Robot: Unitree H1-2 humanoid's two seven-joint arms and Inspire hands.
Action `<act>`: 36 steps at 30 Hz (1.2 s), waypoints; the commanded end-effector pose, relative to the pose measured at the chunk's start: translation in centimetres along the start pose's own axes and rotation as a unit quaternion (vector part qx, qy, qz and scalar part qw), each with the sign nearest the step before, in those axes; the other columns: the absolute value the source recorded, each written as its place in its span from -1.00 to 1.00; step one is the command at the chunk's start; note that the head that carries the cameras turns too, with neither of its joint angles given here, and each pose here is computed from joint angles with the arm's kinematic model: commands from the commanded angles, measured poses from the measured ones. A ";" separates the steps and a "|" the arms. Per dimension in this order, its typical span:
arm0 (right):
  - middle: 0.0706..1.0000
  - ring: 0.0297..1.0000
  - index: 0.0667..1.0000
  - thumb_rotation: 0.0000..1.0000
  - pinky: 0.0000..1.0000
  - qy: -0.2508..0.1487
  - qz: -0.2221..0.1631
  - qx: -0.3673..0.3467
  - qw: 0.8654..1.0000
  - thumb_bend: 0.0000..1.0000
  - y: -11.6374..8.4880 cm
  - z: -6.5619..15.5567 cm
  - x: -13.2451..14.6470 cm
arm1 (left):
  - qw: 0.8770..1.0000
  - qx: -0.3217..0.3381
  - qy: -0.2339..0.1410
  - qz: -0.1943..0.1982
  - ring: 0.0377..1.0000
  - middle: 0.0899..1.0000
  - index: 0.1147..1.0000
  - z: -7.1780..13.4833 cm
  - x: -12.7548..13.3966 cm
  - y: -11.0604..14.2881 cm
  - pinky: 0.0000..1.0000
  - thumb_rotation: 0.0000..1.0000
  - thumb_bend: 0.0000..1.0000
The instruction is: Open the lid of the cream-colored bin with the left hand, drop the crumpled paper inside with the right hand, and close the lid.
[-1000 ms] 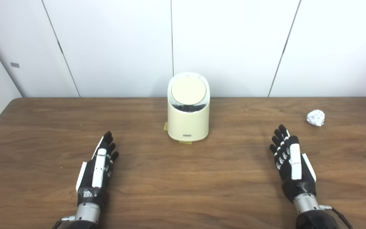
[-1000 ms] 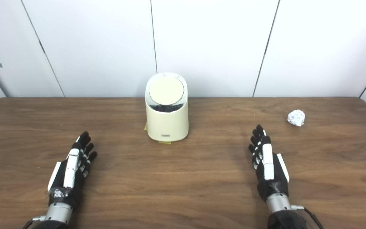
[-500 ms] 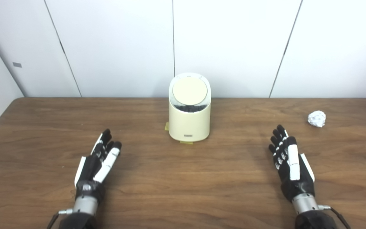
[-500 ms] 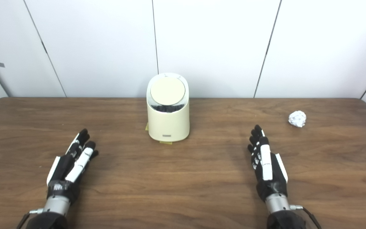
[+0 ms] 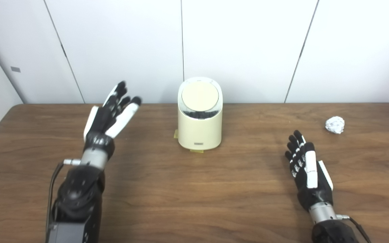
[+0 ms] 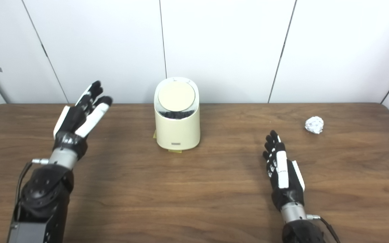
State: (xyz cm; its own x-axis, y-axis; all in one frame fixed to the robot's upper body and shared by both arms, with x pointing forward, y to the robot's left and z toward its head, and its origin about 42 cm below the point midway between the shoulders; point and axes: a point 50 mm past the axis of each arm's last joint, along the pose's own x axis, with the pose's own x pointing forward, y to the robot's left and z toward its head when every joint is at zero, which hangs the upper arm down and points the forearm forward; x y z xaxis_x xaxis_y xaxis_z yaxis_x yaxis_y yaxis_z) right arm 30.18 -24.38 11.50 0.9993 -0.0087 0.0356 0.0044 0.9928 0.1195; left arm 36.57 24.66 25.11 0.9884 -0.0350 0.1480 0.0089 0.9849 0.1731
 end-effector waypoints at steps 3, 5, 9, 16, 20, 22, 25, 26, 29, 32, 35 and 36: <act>0.98 0.99 0.96 1.00 1.00 -0.013 0.017 0.003 1.000 0.31 0.7 0.6 1.3 | 0.997 0.047 -0.063 -0.026 0.89 0.92 0.93 5.1 3.6 -1.0 0.70 -0.14 0.54; 0.98 0.99 0.96 1.00 1.00 -0.014 0.021 0.000 1.000 0.33 0.9 0.6 1.4 | 0.994 0.075 -0.069 -0.039 0.88 0.91 0.92 5.9 4.8 -1.5 0.70 -0.20 0.54; 0.98 0.99 0.96 1.00 1.00 -0.015 0.025 -0.002 1.000 0.40 1.1 0.5 1.6 | 0.984 0.148 -0.071 -0.070 0.85 0.90 0.94 7.7 8.1 -2.4 0.78 -0.24 0.61; 0.97 0.98 0.96 1.00 1.00 -0.013 0.025 -0.008 1.000 0.41 1.4 0.2 1.8 | 0.970 0.217 -0.063 -0.095 0.89 0.95 0.96 10.3 12.1 -3.6 0.68 -0.51 0.73; 0.97 0.97 0.97 1.00 1.00 -0.023 0.029 -0.016 0.999 0.34 1.9 0.1 1.8 | 0.958 0.263 -0.055 -0.098 0.91 1.00 0.96 11.7 13.8 -3.8 0.58 -0.52 0.74; 0.96 0.95 0.95 1.00 1.00 -0.026 0.027 -0.016 0.999 0.31 2.1 0.1 1.8 | 0.954 0.277 -0.048 -0.105 0.93 1.00 0.98 12.4 14.5 -3.8 0.64 -0.63 0.70; 0.95 0.94 0.95 1.00 1.00 -0.027 0.024 -0.009 0.999 0.26 2.3 0.0 1.7 | 0.939 0.323 -0.042 -0.109 0.90 0.98 0.94 13.8 15.6 -3.9 0.67 -0.81 0.71; 0.94 0.94 0.95 1.00 1.00 -0.027 0.023 -0.007 0.999 0.26 2.4 0.0 1.7 | 0.936 0.332 -0.040 -0.109 0.89 0.98 0.94 14.1 15.9 -3.9 0.67 -0.83 0.71; 0.91 0.91 0.92 0.97 1.00 -0.037 0.010 0.001 0.999 0.22 2.6 -0.1 1.6 | 0.926 0.361 -0.034 -0.110 0.89 0.98 0.92 15.1 16.5 -4.1 0.69 -0.92 0.74; 0.90 0.89 0.90 0.97 1.00 -0.048 0.000 0.010 0.999 0.17 2.9 -0.4 1.6 | 0.914 0.389 -0.037 -0.112 0.91 1.00 0.88 15.7 17.1 -4.5 0.67 -0.95 0.75; 0.90 0.91 0.90 0.99 1.00 -0.047 -0.005 0.011 0.999 0.18 3.0 -0.6 1.7 | 0.902 0.413 -0.042 -0.116 0.90 0.98 0.87 16.2 17.4 -5.3 0.64 -0.89 0.77; 0.90 0.91 0.90 1.00 1.00 -0.048 -0.006 0.012 0.999 0.19 3.1 -0.7 1.7 | 0.899 0.419 -0.044 -0.119 0.91 0.98 0.87 16.4 17.5 -5.7 0.64 -0.88 0.77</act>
State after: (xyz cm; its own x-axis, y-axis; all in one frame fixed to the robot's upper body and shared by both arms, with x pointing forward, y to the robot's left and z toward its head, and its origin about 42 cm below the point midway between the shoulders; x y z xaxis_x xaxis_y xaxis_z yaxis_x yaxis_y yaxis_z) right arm 31.92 -22.82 11.84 0.9934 -0.0279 0.1116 0.0180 0.9959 0.0891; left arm 51.25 16.28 38.30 0.9614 -0.2740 -0.0234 0.1614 0.4933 0.8547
